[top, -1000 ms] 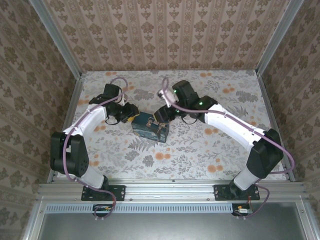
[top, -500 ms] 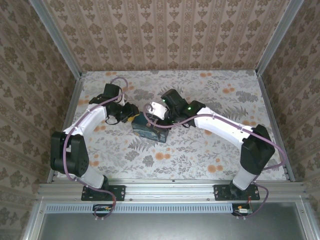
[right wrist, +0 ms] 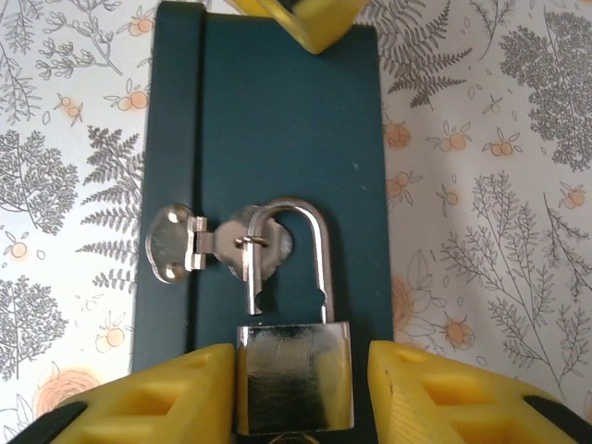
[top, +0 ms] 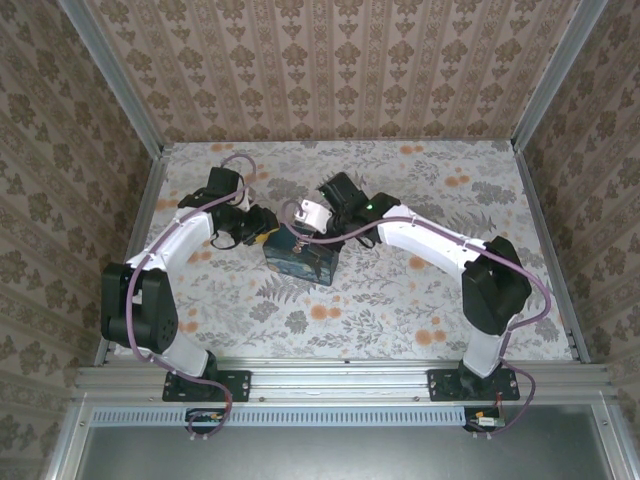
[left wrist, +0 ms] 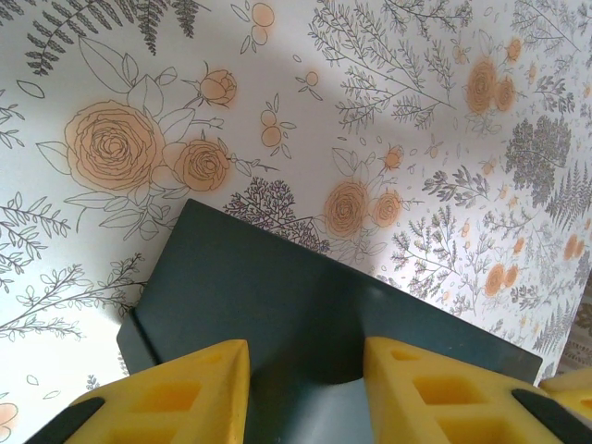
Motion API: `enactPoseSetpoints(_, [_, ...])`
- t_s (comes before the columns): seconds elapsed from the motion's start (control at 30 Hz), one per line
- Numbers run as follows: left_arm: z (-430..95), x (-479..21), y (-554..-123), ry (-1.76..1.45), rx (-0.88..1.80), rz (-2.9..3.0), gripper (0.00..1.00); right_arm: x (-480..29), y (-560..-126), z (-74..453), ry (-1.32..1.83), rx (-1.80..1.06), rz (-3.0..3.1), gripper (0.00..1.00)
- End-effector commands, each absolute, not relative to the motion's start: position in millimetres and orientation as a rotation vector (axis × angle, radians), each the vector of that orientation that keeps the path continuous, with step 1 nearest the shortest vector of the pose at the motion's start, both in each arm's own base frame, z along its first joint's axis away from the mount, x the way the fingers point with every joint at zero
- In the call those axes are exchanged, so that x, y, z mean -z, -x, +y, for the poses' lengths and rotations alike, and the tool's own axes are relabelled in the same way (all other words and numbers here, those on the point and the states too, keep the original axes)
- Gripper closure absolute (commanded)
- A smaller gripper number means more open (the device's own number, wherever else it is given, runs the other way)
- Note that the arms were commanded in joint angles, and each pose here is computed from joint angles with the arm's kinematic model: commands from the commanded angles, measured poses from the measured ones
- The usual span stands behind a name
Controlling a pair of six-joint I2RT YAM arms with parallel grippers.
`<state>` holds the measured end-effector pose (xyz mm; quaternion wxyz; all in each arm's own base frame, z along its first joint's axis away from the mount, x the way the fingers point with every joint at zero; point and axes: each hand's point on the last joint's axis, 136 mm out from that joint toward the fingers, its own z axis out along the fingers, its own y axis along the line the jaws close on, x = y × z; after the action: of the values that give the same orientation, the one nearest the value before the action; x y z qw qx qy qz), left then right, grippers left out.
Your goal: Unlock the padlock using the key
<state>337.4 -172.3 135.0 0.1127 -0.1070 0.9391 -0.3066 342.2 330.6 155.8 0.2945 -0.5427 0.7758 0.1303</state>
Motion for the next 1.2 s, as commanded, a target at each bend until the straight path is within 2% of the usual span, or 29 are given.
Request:
enactPoseSetpoints(0.0, [-169.9, -117.1, -323.7, 0.315, 0.874, 2.848, 0.63, -151.5, -336.0, 327.2, 1.448, -0.438, 2.144, 0.60])
enactPoseSetpoints(0.33, [-169.6, -117.1, -323.3, 0.313, 0.885, 2.847, 0.64, -141.5, -315.5, 332.5, 1.498, -0.601, 2.147, 0.55])
enactPoseSetpoints(0.6, [-169.2, -114.5, -321.5, 0.316, 0.888, 2.854, 0.64, -149.1, -321.2, 341.7, 1.479, -0.611, 2.116, 0.59])
enactPoseSetpoints(0.7, [-168.9, -113.5, -320.7, 0.314, 0.887, 2.856, 0.64, -147.8, -322.8, 341.0, 1.475, -0.594, 2.124, 0.65])
enactPoseSetpoints(0.83, [-168.8, -112.2, -319.8, 0.313, 0.888, 2.860, 0.64, -146.6, -326.0, 340.3, 1.450, -0.571, 2.141, 0.56])
enactPoseSetpoints(0.97, [-168.6, -111.6, -319.3, 0.313, 0.889, 2.862, 0.65, -147.5, -328.3, 343.6, 1.447, -0.539, 2.117, 0.53])
enactPoseSetpoints(1.1, [-169.2, -111.5, -319.2, 0.313, 0.895, 2.862, 0.65, -143.5, -333.0, 346.9, 1.450, -0.498, 2.114, 0.55])
enactPoseSetpoints(1.17, [-169.1, -111.4, -318.9, 0.314, 0.894, 2.864, 0.65, -139.4, -331.0, 348.1, 1.466, -0.497, 2.119, 0.60])
